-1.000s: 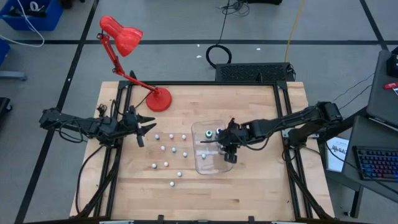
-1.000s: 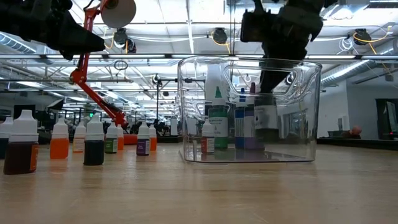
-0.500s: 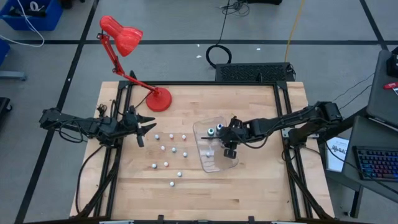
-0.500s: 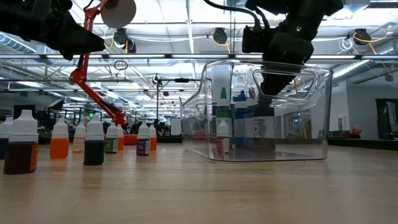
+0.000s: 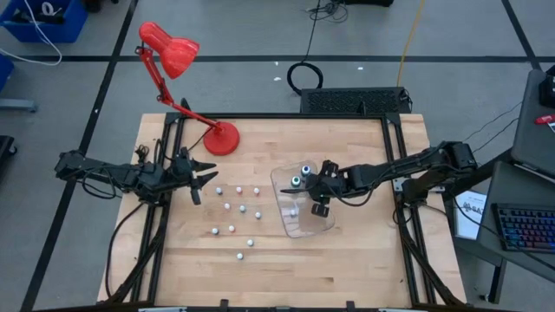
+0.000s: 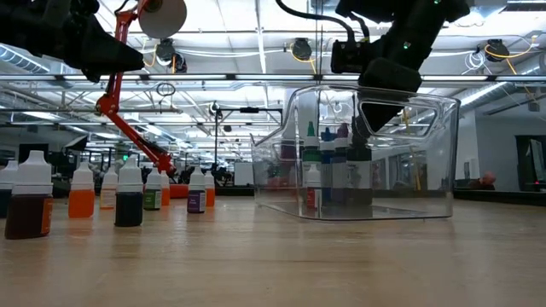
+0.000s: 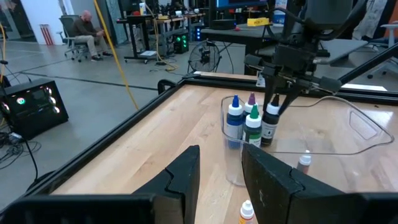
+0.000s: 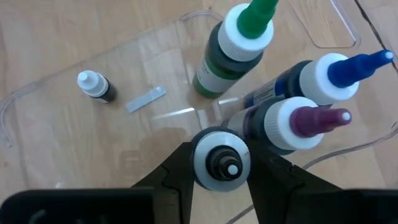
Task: Pick & Place food coloring
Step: Move the black food coloring bottle beside the purple food coloring bottle in the container, then adjust the green food coloring bottle inside the container
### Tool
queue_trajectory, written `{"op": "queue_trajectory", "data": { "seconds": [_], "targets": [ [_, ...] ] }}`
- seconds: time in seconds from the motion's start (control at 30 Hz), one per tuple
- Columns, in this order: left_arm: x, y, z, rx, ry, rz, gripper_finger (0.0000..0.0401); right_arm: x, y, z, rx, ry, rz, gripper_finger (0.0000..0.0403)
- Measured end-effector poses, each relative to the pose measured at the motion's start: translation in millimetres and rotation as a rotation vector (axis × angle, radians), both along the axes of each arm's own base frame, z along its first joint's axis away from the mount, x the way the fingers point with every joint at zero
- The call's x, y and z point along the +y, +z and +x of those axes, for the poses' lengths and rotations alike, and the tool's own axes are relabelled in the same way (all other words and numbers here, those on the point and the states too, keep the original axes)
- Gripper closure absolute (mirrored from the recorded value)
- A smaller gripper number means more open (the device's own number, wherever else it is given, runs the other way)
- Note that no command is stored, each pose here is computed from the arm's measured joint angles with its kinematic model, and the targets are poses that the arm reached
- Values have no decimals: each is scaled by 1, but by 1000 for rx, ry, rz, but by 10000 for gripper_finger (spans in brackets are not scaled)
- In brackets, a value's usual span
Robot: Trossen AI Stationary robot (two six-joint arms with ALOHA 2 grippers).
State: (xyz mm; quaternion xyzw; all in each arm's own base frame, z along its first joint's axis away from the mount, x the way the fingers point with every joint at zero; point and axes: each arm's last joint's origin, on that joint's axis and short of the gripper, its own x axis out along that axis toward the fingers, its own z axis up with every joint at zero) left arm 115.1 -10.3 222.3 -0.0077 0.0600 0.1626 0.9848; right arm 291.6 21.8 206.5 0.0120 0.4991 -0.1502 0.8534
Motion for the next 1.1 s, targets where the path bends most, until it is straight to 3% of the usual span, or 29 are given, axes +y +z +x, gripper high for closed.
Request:
{"op": "queue_trajectory", "data": {
  "seconds": [0.23, 0.43, 0.57, 0.77, 1.1],
  "targets": [
    [0, 0, 0, 1, 0, 0, 277, 1, 0, 0, -9, -13, 17, 289],
    [0, 0, 0, 1, 0, 1, 277, 1, 1, 1, -22, -28, 28, 157],
    [0, 0, 0, 1, 0, 1, 277, 1, 1, 1, -28, -43, 36, 111],
    [0, 0, 0, 1, 0, 1, 277, 1, 2, 2, -27, -43, 36, 106],
    [0, 0, 0, 2, 0, 2, 277, 3, 31, 15, -102, -4, 26, 122]
  ]
}}
